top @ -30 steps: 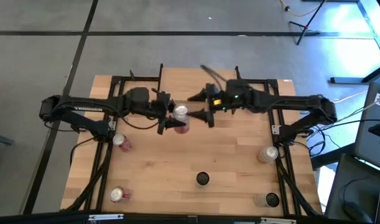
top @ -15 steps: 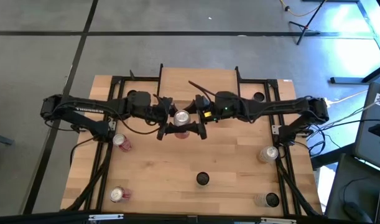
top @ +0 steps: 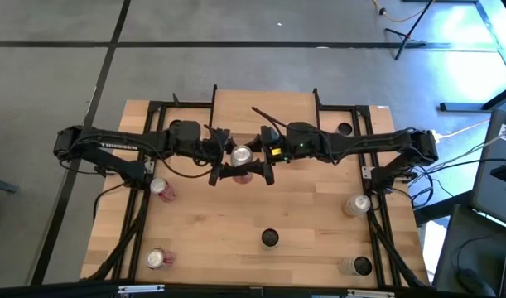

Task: Place canned beverage on shelf
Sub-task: Put the left orange white soda can on the shelf

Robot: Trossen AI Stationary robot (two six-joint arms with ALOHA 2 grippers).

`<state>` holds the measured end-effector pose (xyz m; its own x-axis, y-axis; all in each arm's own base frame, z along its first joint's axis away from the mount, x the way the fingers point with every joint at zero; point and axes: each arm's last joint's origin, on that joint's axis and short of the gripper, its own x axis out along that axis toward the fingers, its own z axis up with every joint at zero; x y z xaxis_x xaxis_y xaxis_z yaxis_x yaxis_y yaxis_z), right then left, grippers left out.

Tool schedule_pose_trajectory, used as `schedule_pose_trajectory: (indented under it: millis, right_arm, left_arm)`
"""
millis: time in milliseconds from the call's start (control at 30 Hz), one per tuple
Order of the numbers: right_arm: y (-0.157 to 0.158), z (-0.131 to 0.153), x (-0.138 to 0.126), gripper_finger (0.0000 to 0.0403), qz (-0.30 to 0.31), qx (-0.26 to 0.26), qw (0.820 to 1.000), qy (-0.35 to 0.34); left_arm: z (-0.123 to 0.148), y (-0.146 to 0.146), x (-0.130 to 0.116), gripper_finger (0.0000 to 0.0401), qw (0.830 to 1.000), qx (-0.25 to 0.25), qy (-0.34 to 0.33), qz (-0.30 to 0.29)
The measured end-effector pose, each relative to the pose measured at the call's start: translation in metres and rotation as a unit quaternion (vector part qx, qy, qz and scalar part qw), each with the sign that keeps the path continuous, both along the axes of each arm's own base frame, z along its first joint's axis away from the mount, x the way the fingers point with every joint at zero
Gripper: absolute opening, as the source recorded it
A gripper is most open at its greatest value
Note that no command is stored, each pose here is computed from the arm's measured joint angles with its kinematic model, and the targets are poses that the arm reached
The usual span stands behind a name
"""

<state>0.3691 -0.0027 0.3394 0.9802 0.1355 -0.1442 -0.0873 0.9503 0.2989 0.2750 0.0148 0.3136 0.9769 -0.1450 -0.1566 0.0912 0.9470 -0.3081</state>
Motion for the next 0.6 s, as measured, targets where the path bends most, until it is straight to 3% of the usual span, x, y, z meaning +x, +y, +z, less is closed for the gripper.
schedule_pose_trajectory:
  millis: [200,433,600]
  right_arm:
    - [-0.009,0.014,-0.016,0.026,-0.015,-0.028,1.0,0.001]
    - [-0.03,0.029,-0.044,0.026,-0.039,-0.061,0.997,0.028]
    - [-0.048,0.033,-0.064,0.026,-0.097,-0.093,0.988,0.07]
  left_arm:
    - [0.003,0.001,-0.002,0.0335,1.0,0.002,-0.003,0.01]
    - [0.006,0.002,-0.008,0.0342,0.999,0.005,0.003,0.048]
    - [0.01,0.003,-0.014,0.0342,0.997,0.002,0.0,0.079]
